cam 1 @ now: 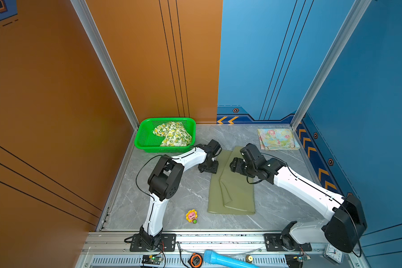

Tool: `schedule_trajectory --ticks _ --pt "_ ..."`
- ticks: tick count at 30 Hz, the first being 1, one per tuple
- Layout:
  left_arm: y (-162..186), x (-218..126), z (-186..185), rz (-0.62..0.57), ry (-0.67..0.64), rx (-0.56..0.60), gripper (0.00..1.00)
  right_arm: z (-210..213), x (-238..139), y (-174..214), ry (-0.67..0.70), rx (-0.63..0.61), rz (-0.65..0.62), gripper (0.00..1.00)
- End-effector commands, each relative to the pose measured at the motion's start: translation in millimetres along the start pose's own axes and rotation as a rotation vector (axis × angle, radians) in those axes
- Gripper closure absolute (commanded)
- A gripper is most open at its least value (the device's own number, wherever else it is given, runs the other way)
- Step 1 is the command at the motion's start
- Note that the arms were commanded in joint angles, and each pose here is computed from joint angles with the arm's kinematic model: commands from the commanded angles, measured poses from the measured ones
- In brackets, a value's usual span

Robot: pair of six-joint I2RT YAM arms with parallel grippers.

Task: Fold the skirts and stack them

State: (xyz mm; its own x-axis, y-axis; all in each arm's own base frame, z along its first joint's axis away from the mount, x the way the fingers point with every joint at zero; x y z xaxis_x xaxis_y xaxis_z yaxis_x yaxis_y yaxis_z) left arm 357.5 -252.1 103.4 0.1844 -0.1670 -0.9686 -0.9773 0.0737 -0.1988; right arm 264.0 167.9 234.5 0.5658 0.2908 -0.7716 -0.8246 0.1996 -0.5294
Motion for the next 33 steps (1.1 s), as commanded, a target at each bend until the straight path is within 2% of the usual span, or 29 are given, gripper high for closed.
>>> schedule_trajectory --ticks 1,6,13,20,26,33 --pt "17 22 8 0.114 -0.007 -0.019 0.40 -32 -12 -6 0.048 0.082 -0.052 0.24" --pt "22 24 6 0.126 -0.007 -0.014 0.40 -66 -2 -9 0.102 0.134 -0.026 0.24" --pt "33 27 -3 0.151 0.001 0.000 0.40 -91 47 -11 0.142 0.154 0.062 0.25" --pt "45 27 -12 0.172 0.014 0.017 0.40 -103 93 -17 0.195 0.113 0.131 0.26" --pt "56 29 -19 0.198 0.023 0.033 0.40 -99 127 -34 0.163 0.070 0.147 0.27" --pt "81 26 -45 0.220 0.036 0.063 0.40 -68 170 -75 0.040 0.017 0.121 0.29"
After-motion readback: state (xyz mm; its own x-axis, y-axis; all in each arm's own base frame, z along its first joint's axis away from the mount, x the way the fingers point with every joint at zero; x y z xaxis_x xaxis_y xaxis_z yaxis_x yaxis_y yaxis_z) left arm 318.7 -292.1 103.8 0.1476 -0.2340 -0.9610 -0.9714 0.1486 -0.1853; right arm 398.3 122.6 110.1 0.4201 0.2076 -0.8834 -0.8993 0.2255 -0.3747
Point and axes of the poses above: each gripper's point midway between its finger pads, its own x axis out along the fingers, its own z axis along the line the jaws close on, y = z × x, the point moved 8 cm from there along -x, back along the fingers, and after that the axes turned 9 degrees about -x, right-handed, at the moved point
